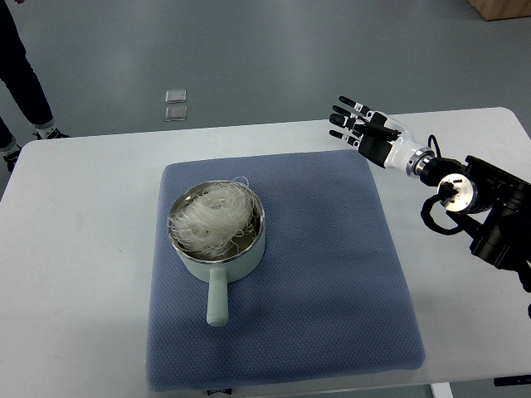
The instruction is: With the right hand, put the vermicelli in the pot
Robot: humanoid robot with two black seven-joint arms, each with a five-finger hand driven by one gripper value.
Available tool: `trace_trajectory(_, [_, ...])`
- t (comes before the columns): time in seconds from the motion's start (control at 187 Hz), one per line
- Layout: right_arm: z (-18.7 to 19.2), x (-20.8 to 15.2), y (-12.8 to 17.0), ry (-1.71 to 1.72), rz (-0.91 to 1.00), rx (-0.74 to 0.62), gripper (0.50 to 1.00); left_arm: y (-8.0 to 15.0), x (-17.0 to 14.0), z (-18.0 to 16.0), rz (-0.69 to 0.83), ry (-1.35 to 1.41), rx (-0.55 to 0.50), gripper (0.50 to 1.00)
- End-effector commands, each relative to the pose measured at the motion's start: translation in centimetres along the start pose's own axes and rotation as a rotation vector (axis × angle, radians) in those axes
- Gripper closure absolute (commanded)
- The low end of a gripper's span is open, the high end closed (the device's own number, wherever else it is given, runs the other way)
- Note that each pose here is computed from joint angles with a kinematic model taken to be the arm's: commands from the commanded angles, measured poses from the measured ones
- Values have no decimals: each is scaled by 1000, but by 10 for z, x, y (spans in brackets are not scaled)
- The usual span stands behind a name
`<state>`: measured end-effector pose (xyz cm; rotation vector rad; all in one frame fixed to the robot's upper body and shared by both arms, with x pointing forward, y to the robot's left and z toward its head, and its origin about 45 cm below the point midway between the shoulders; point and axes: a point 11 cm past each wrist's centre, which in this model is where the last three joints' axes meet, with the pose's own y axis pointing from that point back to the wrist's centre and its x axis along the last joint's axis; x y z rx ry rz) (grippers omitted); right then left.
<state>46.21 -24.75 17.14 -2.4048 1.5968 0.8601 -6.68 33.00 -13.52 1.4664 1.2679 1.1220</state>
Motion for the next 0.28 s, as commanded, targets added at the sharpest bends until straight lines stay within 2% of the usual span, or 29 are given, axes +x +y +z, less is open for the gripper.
trace_trajectory(0.0, [-1, 0, 2, -2, -30, -1, 574, 0, 0, 0, 0, 0, 0, 500])
trace_trajectory(0.273, [-5, 4, 11, 1, -79, 1, 574, 0, 0, 0, 0, 0, 0, 500])
